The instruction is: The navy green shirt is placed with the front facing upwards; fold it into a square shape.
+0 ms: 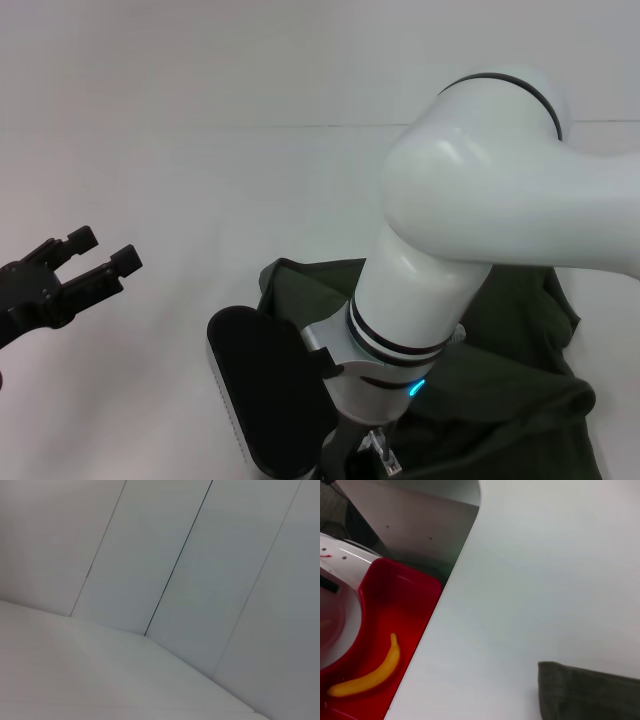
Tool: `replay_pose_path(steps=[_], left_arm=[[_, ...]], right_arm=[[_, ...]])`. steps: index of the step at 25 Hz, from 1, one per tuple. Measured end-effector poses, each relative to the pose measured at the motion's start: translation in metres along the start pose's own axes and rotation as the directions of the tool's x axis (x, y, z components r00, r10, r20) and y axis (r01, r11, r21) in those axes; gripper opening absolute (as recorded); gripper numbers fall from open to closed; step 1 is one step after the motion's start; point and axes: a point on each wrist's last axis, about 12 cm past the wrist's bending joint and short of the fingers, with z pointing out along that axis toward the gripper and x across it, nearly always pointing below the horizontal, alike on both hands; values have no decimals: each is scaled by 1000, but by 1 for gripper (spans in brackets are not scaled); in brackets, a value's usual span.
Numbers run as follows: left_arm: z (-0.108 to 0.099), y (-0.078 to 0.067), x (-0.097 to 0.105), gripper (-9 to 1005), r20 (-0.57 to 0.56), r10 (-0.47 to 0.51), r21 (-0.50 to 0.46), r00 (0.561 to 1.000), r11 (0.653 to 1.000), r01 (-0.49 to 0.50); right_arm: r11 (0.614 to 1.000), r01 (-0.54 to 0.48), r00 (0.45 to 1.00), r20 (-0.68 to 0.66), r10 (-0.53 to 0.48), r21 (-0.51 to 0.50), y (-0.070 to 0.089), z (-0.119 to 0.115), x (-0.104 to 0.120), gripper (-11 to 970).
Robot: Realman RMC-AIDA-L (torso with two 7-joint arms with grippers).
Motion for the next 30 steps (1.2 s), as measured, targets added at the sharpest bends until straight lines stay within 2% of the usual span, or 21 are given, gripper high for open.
replay_pose_path(steps=[2,8,16,19,22,26,30], left_arm=[[0,0,0,948,0,0,0,1000,1000,0],[0,0,0,948,0,0,0,1000,1000,0],[1,0,0,947,0,2,2,1000,1000,-2],[1,0,-1,947,0,2,2,1000,1000,-2],[1,0,-1,947,1,2,3,1000,1000,-2],[1,0,-1,947,1,-2,4,1000,1000,2],[2,0,-2,948,1,-2,7,1000,1000,2]], right_arm=[[1000,-3,1000,3,3,1,0,0,0,37],[999,-47,999,21,47,11,-1,-3,2,15],[985,-164,977,145,156,45,-6,-23,12,16],[966,-253,947,216,238,44,-9,-36,25,16],[954,-298,926,254,278,41,-8,-41,34,16],[926,-376,884,313,349,31,-2,-48,50,17],[881,-472,818,383,429,20,5,-57,74,17]])
